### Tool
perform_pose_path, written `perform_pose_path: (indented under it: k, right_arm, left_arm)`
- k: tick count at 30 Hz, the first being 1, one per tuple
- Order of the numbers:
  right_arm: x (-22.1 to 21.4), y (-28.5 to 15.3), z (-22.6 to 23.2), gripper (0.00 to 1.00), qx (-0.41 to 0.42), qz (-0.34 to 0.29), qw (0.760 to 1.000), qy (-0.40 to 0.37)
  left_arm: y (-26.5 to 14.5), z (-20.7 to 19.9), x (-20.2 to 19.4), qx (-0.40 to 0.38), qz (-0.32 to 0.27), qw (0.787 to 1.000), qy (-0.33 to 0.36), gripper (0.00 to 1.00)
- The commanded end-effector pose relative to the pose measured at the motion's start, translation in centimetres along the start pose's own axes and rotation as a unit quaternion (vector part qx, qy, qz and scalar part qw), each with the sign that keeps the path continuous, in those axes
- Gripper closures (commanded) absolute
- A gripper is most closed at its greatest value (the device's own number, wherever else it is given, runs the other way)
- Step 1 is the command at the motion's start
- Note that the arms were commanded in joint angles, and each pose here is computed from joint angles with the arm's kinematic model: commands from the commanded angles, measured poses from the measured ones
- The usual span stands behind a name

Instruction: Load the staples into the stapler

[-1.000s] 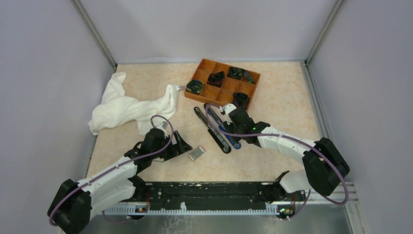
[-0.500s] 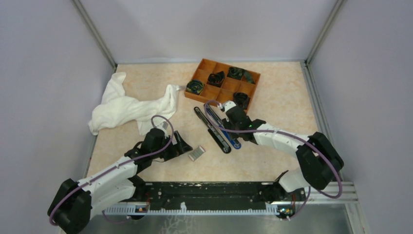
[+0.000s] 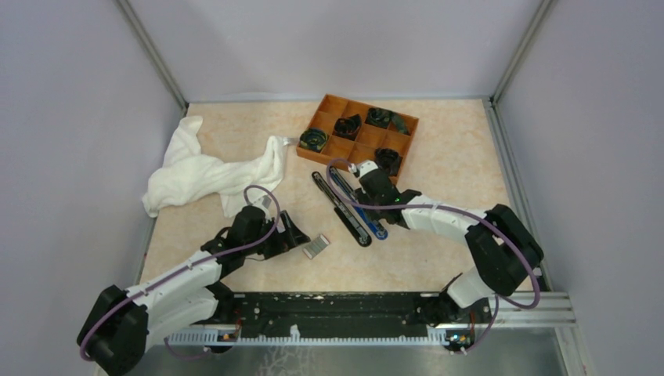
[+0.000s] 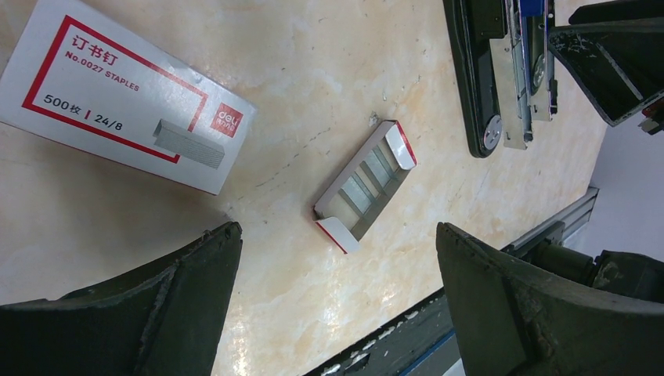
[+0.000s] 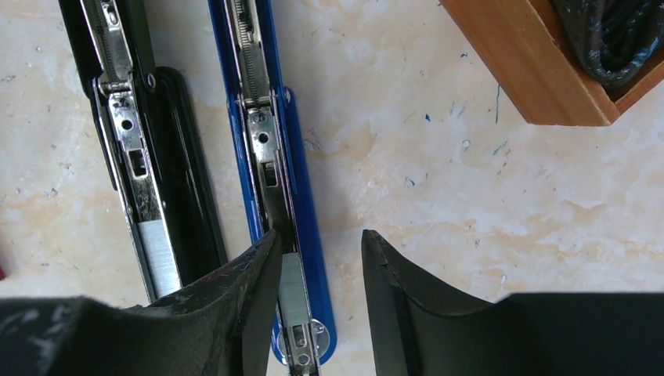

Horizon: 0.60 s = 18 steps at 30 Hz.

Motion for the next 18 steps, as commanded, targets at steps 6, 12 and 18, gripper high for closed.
perform_pose_path:
  k: [6, 12, 18]
  right_arm:
    - [1.0, 0.0, -0.5, 0.57, -0.029, -0.002, 0.999, 0.024]
    - [-0.2, -1.3, -0.8, 0.57, -0.034, 0.023, 0.998, 0.036]
    - [-0.7, -2.1, -1.1, 0.57, -0.041, 0.038, 0.997, 0.047]
  left_arm:
    - [0.1, -0.7, 0.4, -0.018, -0.002, 1.000, 0.006, 0.01]
    - [0.1, -0.9, 0.5, -0.018, -0.003, 1.000, 0.007, 0.01]
    - [0.3, -1.0, 0.5, -0.020, 0.002, 1.000, 0.007, 0.01]
Point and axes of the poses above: each gripper's point midway between its finger pads, its own y axis out along the fingers, its own z axis along the line the jaws close on, x = y × z, the point moved 8 cm from there along -y, back along the fingers
